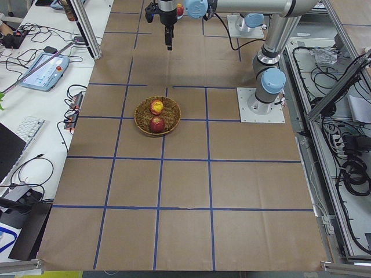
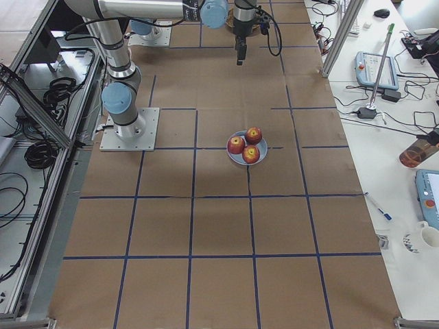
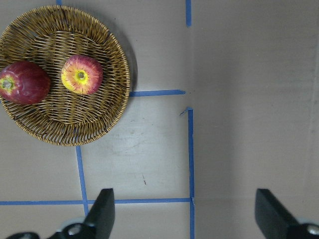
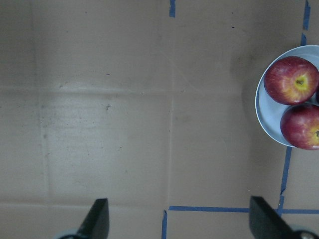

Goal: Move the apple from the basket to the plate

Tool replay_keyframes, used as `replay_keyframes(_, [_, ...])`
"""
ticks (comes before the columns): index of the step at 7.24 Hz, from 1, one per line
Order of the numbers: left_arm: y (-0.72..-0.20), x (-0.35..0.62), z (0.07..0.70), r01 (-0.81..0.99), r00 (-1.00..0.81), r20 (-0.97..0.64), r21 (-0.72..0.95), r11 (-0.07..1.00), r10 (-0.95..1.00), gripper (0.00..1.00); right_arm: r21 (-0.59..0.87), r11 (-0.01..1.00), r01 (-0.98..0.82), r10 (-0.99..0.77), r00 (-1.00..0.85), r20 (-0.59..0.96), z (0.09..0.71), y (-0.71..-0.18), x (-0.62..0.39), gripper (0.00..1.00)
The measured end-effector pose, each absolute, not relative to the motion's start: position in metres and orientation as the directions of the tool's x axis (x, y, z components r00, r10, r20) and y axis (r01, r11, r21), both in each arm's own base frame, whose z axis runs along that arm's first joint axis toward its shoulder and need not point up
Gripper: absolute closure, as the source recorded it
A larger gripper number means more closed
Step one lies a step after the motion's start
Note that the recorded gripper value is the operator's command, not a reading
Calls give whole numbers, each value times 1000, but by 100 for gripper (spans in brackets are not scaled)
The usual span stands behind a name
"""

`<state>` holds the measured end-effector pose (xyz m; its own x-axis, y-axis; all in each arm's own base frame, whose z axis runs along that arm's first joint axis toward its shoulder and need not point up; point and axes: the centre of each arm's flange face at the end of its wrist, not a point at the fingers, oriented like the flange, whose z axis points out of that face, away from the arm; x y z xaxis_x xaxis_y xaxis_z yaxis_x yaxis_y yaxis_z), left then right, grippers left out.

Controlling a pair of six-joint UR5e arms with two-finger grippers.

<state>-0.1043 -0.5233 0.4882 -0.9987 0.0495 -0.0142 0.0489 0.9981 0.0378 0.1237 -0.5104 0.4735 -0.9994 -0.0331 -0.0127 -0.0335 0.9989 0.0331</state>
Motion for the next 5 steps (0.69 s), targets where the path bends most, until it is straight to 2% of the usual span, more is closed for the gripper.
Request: replay_keyframes(5, [-554,-80,444,157,-988,-12,30,987,157,1,33,999,-33,-33,-999,-13,474,-510,124,0])
